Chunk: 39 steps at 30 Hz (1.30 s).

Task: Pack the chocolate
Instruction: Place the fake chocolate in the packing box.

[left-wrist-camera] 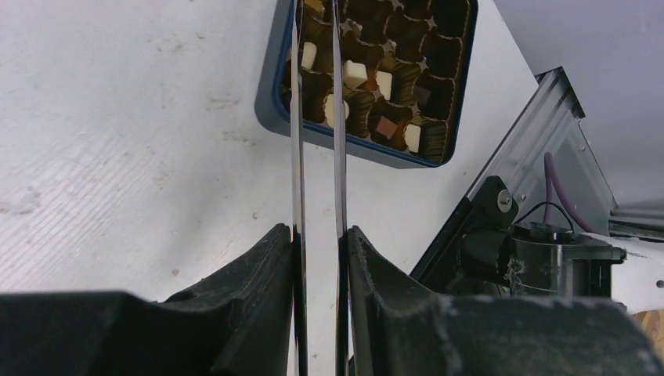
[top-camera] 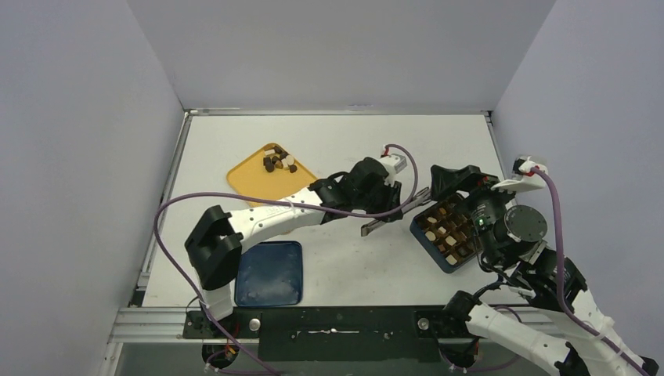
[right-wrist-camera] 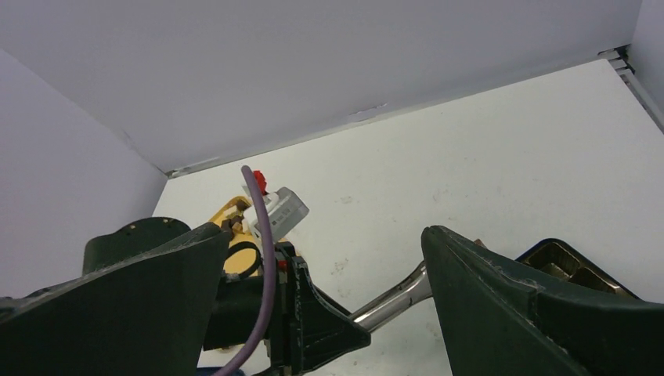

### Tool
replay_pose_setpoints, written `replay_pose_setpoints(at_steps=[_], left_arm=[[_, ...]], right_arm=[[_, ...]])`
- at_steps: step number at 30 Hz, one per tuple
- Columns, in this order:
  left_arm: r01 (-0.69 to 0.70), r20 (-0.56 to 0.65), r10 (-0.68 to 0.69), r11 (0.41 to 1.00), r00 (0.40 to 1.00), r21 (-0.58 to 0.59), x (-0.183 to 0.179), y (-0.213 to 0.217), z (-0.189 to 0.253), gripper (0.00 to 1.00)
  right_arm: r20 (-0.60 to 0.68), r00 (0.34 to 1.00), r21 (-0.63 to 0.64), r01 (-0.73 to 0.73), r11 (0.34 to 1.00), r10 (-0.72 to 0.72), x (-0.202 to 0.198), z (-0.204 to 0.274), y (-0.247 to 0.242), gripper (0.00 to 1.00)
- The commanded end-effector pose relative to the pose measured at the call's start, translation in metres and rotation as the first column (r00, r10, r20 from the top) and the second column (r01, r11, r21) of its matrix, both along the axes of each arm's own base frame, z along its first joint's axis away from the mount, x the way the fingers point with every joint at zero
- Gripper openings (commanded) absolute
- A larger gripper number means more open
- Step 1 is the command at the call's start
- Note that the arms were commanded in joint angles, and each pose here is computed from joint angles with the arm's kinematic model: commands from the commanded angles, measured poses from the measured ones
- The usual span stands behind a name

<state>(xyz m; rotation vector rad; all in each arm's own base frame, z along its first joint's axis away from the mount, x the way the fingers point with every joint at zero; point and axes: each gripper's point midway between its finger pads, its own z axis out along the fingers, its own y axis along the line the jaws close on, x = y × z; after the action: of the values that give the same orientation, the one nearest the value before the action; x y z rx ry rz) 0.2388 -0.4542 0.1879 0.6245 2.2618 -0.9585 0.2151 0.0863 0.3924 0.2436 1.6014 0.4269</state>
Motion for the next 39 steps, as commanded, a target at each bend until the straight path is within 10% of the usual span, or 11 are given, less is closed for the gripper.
replay_pose_setpoints(at_steps=[1,39], left_arm=[[0.08,0.073,-0.069,0.985,0.995,-0.153,-0.001,-0.041,0.04,0.18],[0.163,0.082,-0.17,0.983,0.982,0.087,-0.018,-0.084,-0.023,0.31]], right_arm=[[0.044,0.996,0.035,0.076,0.997,-0.077,-0.011,0.019,-0.028,1.0],[0.064,0.987,0.06,0.142,0.988,-0.146,-0.018,0.02,-0.05,1.0]])
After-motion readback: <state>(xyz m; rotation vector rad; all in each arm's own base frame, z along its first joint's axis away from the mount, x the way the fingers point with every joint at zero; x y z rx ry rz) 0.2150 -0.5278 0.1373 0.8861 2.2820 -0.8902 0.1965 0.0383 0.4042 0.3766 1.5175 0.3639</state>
